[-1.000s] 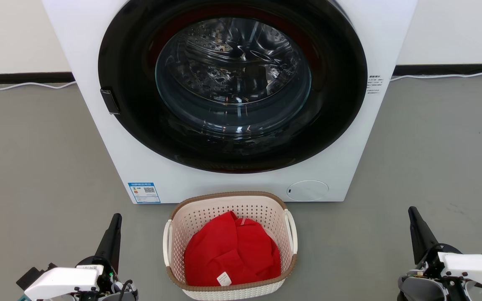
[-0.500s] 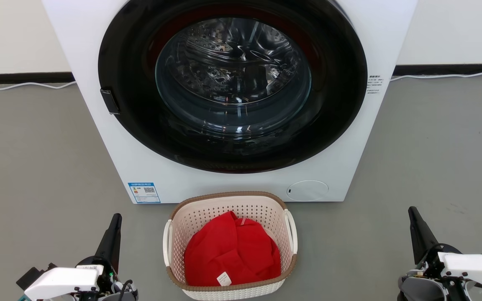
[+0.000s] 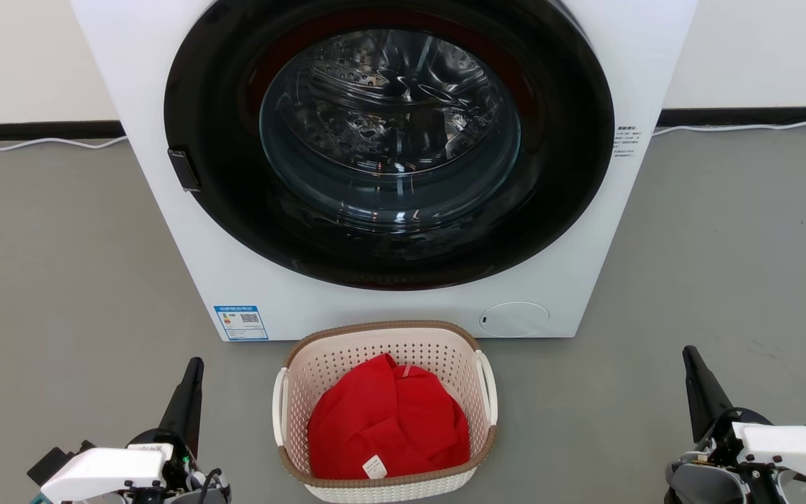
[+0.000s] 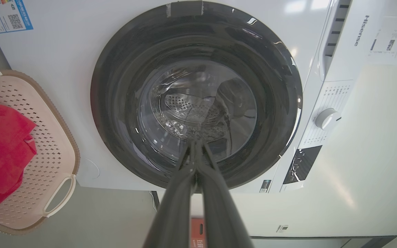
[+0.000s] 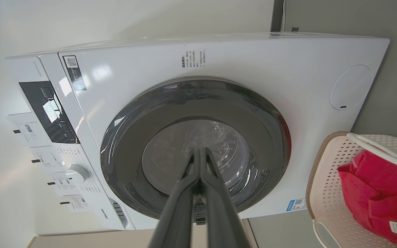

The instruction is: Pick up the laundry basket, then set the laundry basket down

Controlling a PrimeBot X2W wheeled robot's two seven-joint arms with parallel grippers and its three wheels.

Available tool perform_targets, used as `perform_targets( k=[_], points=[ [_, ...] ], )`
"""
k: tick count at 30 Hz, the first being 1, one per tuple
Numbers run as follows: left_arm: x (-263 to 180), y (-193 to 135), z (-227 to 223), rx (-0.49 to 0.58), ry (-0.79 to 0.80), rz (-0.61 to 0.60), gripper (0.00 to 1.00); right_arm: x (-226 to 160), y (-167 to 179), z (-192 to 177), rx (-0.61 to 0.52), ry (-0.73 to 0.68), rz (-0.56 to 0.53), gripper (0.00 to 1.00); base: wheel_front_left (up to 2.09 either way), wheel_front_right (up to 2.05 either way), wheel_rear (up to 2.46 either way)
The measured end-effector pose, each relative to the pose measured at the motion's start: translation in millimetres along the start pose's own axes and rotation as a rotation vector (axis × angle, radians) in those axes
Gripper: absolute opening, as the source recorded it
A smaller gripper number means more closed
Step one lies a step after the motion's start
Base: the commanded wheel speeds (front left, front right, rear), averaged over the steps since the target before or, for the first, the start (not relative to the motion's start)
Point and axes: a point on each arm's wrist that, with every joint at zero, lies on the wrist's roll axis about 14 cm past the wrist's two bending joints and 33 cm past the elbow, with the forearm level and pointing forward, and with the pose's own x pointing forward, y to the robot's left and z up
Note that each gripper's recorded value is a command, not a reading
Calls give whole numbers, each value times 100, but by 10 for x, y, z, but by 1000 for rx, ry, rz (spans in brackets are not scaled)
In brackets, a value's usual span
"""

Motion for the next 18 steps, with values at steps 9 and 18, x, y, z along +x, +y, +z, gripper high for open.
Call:
perform_targets(
  k=[9, 18],
  points=[
    [0, 0, 0, 0, 0, 0, 0, 0, 0, 0, 0, 0, 0, 0, 0, 0, 0],
    [0, 0, 0, 0, 0, 0, 0, 0, 0, 0, 0, 0, 0, 0, 0, 0, 0]
  ],
)
